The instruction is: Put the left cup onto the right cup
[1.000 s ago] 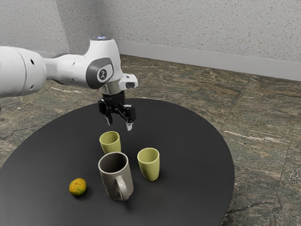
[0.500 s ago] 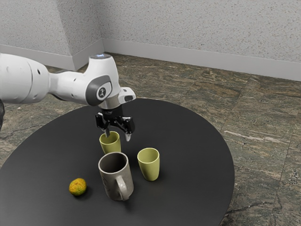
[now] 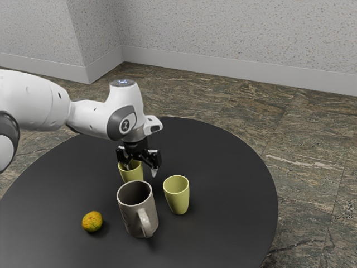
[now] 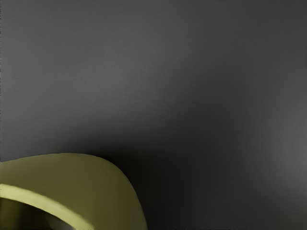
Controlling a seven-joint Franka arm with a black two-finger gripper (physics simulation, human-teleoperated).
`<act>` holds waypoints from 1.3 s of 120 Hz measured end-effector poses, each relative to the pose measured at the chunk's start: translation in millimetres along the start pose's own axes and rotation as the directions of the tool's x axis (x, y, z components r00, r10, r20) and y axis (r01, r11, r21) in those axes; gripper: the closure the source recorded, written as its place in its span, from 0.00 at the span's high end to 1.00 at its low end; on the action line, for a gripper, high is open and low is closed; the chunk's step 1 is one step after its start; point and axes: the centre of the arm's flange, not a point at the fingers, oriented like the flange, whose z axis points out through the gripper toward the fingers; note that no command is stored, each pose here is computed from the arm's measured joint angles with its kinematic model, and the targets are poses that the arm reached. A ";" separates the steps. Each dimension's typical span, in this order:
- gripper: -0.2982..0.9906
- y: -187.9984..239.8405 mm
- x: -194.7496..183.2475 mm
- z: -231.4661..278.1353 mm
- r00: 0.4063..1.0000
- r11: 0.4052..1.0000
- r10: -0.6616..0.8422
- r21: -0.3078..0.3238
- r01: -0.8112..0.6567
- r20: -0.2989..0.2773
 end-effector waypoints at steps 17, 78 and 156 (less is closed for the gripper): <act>0.57 -3.9 -0.4 3.2 1.000 1.000 -0.018 -0.001 0.018 -0.008; 0.18 -6.2 1.2 -0.1 0.999 0.999 -0.047 -0.004 0.047 -0.026; 0.16 120.8 -33.9 -121.6 0.988 0.983 0.151 0.107 -0.146 -0.041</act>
